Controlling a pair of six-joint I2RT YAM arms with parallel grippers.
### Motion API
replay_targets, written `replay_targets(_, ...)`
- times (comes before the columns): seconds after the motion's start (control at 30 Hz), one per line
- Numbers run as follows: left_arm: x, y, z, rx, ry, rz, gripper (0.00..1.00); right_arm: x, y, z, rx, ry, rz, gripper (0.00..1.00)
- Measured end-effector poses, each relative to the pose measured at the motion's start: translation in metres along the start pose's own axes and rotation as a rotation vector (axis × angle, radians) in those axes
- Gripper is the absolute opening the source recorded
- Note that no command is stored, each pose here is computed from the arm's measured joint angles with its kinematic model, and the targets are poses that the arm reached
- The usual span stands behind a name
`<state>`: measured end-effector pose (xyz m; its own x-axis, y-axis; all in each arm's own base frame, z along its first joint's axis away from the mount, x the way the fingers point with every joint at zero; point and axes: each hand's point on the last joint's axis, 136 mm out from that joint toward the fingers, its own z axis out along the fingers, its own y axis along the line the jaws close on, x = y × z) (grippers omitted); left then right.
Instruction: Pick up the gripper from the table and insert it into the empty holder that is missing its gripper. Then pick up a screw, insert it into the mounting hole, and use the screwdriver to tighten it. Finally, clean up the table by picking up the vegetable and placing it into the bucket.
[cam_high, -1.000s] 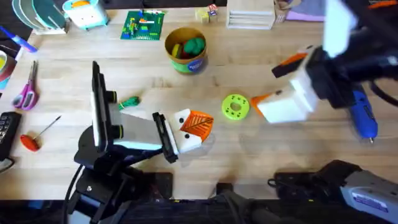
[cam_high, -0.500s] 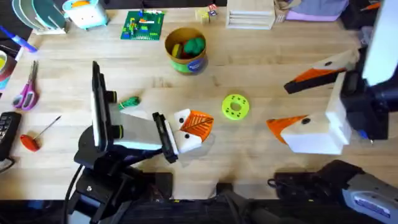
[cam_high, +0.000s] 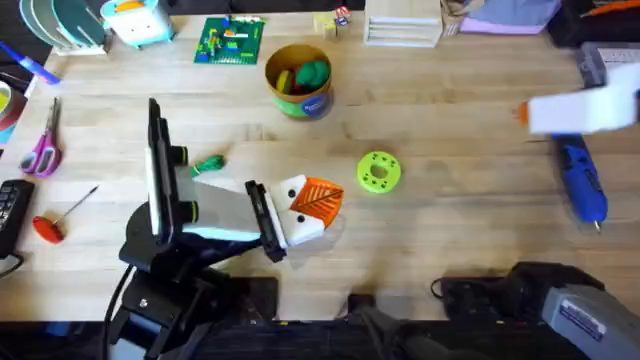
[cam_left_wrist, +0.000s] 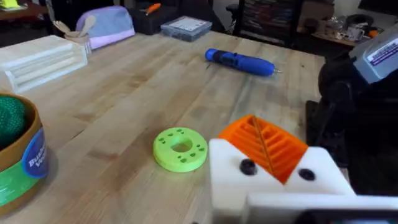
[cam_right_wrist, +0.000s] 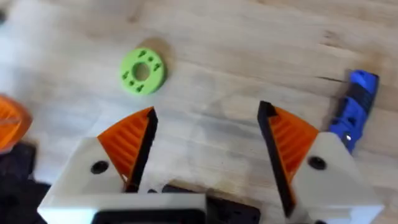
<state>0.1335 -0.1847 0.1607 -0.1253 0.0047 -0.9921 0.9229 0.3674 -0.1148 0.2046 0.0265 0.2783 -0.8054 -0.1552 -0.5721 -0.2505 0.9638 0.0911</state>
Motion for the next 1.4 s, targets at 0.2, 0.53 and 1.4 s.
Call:
replay_targets(0.2, 0.000, 0.000, 0.000, 0.000, 0.000, 0.000, 0.017, 0.003, -0.078, -0.011, 0.227, -0.038, 0.267, 0.994)
replay_targets(0.53, 0.000, 0.000, 0.000, 0.000, 0.000, 0.000, 0.017, 0.022, -0.167, 0.012, 0.420, 0.109, 0.444, 0.994)
replay_targets(1.4, 0.000, 0.000, 0.000, 0.000, 0.000, 0.000, 0.016, 0.090, -0.248, 0.116, 0.252, 0.511, 0.295, 0.994)
